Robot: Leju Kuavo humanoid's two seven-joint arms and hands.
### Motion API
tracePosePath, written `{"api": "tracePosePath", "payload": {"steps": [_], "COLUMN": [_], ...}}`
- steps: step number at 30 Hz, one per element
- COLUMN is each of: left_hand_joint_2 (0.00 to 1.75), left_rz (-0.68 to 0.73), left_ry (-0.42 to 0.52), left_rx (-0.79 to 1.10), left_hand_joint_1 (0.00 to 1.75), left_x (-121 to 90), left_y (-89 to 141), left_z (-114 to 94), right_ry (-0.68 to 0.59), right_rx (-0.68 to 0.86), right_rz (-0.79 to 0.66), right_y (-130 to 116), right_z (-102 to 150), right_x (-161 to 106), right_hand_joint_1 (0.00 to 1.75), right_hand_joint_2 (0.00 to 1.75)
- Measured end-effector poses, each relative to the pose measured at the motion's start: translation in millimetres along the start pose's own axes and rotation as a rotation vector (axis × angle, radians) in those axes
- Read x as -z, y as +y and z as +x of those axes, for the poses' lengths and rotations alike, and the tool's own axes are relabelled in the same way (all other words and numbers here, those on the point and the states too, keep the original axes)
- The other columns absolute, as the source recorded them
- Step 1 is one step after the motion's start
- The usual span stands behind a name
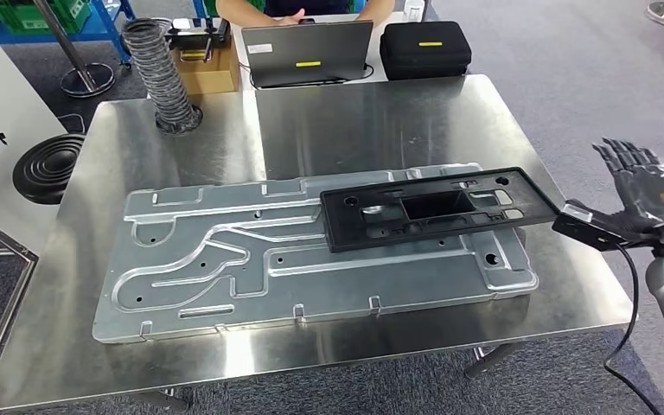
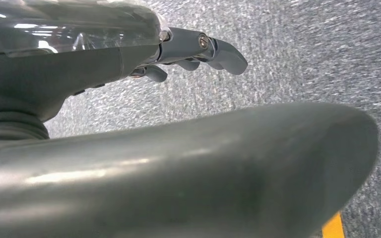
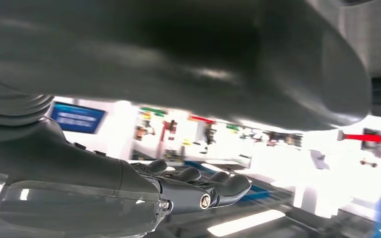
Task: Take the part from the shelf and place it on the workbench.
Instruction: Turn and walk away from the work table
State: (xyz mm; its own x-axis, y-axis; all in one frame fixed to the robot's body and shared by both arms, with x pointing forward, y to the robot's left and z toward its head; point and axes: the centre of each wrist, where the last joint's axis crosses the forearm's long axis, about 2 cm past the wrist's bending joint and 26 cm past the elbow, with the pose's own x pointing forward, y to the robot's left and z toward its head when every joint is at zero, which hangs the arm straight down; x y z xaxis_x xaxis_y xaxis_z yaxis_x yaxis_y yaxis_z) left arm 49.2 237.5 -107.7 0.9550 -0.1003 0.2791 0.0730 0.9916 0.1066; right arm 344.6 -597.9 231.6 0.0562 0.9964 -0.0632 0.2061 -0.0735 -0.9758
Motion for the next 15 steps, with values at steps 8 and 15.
{"api": "tracePosePath", "payload": {"steps": [8, 15], "left_hand_joint_2": [0.0, 0.0], "left_rz": [-0.003, -0.009], "left_ry": [-0.008, -0.003], "left_rx": [0.004, 0.008], "left_hand_joint_1": [0.0, 0.0], "left_x": [0.4, 0.4], "left_y": [0.7, 0.2], "left_z": [2.0, 1.9], "right_ry": [0.137, 0.232], "right_rx": [0.031, 0.059], "right_rz": [0.01, 0.04], "right_y": [13.5, 27.7], "right_z": [-24.9, -40.1], "right_x": [-28.9, -55.1], "right_hand_joint_1": [0.0, 0.0], "right_hand_joint_2": [0.0, 0.0]}}
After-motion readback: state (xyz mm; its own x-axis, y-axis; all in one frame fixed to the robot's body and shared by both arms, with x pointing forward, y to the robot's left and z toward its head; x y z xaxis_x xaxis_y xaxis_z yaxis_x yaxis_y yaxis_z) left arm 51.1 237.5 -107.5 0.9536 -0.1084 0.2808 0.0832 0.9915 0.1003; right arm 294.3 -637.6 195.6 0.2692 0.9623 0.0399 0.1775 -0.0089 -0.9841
